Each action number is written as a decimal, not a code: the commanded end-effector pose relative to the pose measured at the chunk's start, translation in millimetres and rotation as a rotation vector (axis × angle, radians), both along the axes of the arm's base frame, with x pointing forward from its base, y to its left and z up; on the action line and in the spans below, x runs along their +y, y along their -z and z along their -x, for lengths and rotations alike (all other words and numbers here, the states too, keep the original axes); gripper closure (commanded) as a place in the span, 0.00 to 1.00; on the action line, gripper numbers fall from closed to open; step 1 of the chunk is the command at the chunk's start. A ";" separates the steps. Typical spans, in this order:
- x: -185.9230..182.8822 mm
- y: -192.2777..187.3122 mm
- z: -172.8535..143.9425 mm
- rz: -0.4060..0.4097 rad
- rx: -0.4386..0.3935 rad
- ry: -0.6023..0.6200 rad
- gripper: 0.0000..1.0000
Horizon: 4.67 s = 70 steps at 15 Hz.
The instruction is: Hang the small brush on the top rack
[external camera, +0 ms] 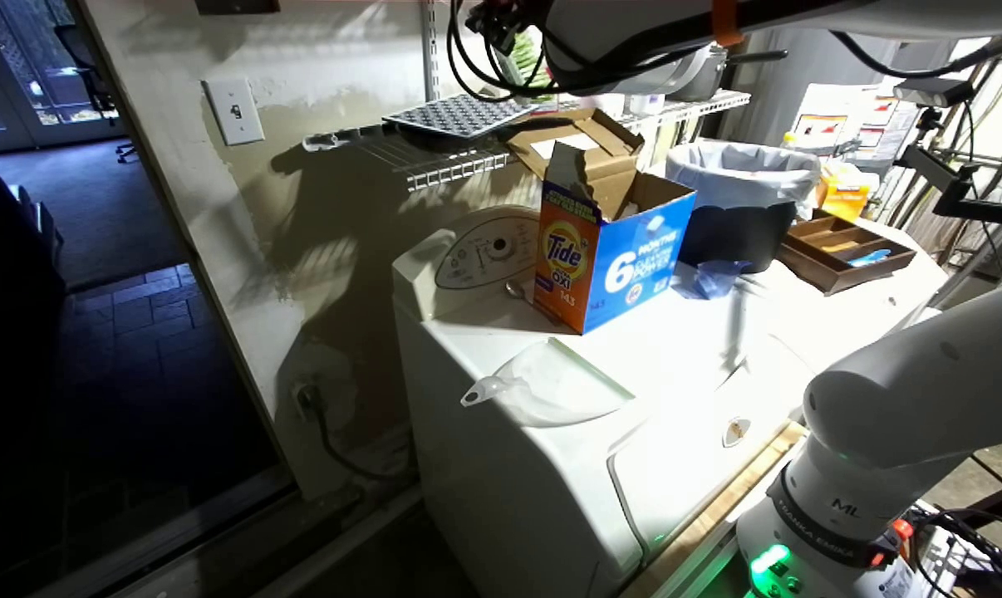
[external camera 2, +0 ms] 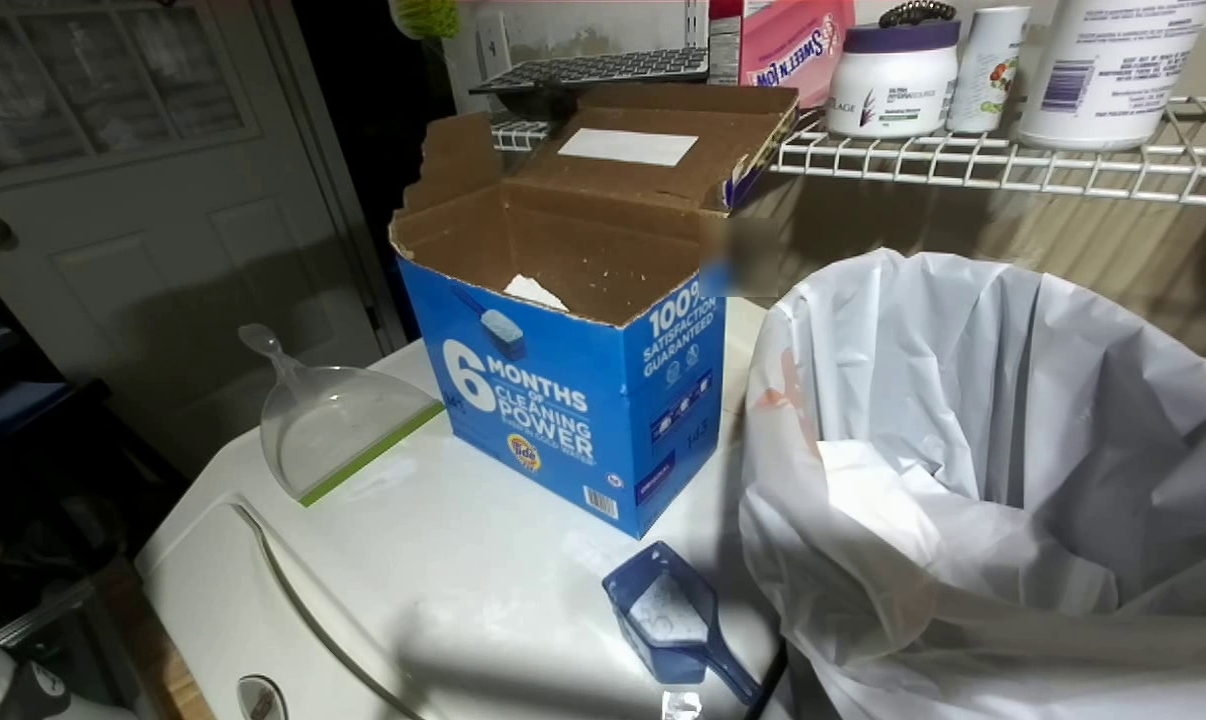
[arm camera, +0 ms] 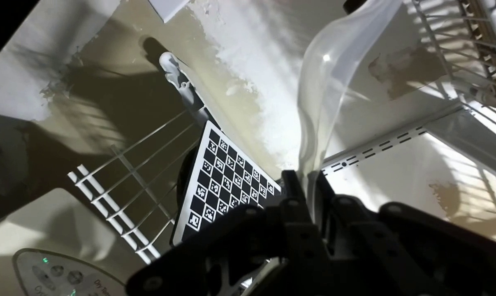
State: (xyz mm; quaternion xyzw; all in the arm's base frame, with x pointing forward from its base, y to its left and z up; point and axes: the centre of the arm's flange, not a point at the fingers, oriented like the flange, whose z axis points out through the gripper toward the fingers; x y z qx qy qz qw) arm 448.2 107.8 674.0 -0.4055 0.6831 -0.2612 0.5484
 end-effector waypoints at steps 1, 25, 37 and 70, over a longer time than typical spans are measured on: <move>12.2 -11.2 -17.4 -0.033 -0.053 0.012 0.97; 34.8 -39.9 -77.4 0.055 -0.153 0.021 0.97; 38.5 -44.5 -86.1 0.074 -0.192 0.039 0.97; 35.5 1.0 -86.7 -0.304 -0.114 0.006 0.97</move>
